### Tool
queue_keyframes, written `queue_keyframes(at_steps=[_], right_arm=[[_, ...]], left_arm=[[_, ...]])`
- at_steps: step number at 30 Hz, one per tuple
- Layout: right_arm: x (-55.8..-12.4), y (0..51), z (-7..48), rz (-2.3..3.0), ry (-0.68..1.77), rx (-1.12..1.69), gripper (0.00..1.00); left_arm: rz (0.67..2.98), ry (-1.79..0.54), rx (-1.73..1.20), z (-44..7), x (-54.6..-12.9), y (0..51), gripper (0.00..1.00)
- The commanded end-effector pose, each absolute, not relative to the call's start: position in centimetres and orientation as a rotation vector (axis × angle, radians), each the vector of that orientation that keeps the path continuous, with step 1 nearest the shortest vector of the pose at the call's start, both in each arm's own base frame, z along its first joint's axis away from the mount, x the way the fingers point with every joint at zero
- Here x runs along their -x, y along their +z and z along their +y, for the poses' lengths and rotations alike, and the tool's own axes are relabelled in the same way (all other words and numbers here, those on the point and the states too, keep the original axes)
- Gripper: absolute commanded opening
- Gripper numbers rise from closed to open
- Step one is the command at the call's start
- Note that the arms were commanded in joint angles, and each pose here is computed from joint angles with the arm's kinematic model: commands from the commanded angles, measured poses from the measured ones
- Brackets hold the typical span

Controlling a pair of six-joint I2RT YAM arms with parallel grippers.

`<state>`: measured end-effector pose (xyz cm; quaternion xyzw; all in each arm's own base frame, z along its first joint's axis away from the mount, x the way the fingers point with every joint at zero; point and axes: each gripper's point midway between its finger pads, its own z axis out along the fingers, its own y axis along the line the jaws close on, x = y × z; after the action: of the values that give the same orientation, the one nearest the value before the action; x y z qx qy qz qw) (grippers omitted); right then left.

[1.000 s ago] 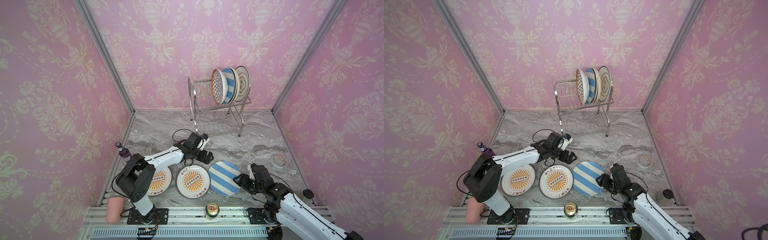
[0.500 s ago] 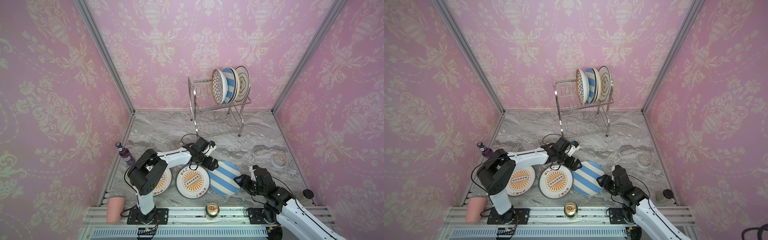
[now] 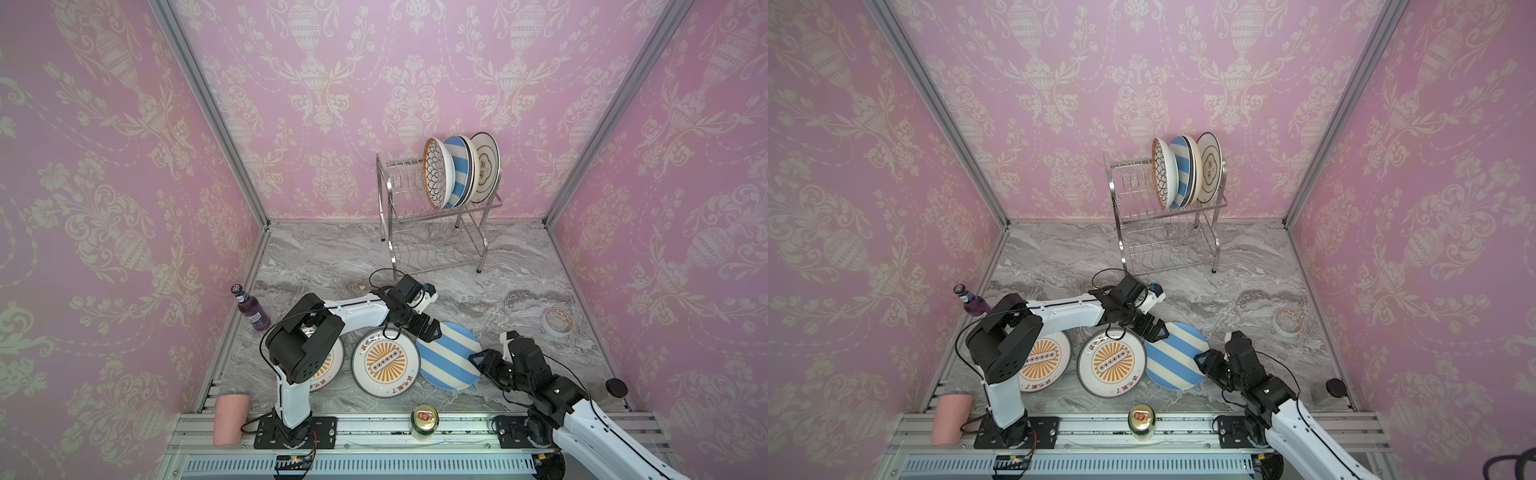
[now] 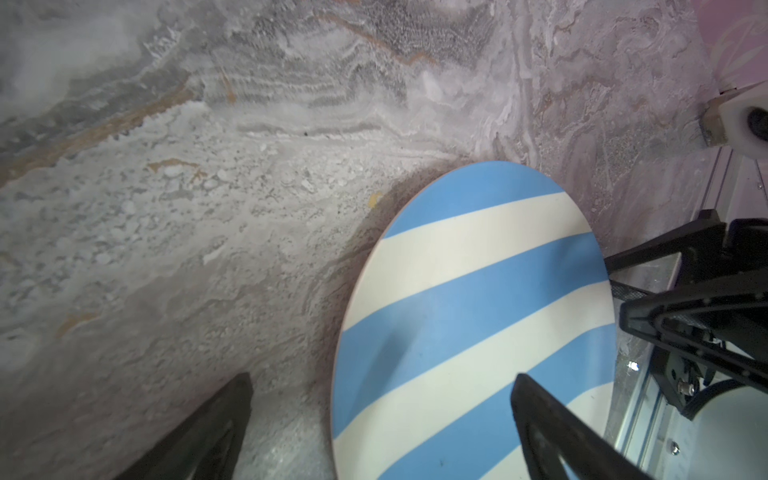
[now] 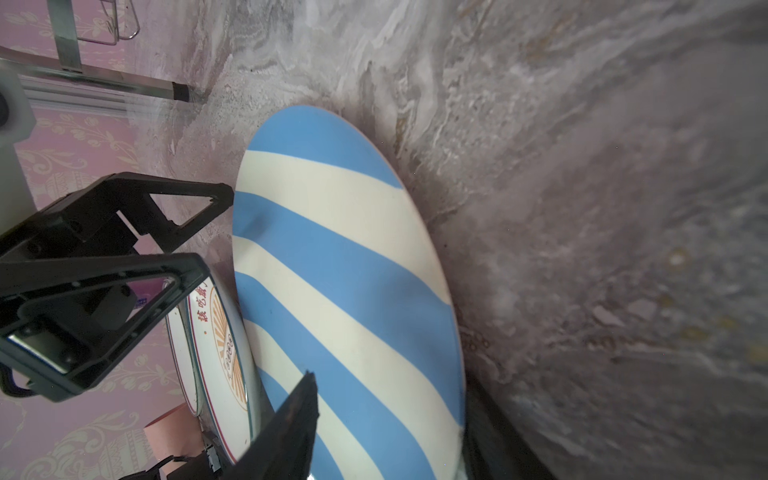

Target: Load the plates into the dish rack

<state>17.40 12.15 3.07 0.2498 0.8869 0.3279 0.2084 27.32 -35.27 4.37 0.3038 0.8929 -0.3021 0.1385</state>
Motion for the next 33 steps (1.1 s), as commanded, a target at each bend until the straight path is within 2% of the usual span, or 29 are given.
queue_keyframes(at_steps=[1,27,33], right_arm=[[-16.2,0.1,10.7,2.518,0.817,-0.788,0.54],[-19.8,2.6,11.3,2.317,0.928,-0.793,0.32],[-20.8,3.7,11.4,2.300,0.921,-0.766,0.23]], left_arm=[[2.570,-0.934,-0.944,-36.4,-26.6,4.4,0.99],[2.511,-1.078,-0.957,-39.0,-26.1,5.0,0.99],[2.492,-1.083,-0.948,-39.4,-26.5,5.5,0.99]])
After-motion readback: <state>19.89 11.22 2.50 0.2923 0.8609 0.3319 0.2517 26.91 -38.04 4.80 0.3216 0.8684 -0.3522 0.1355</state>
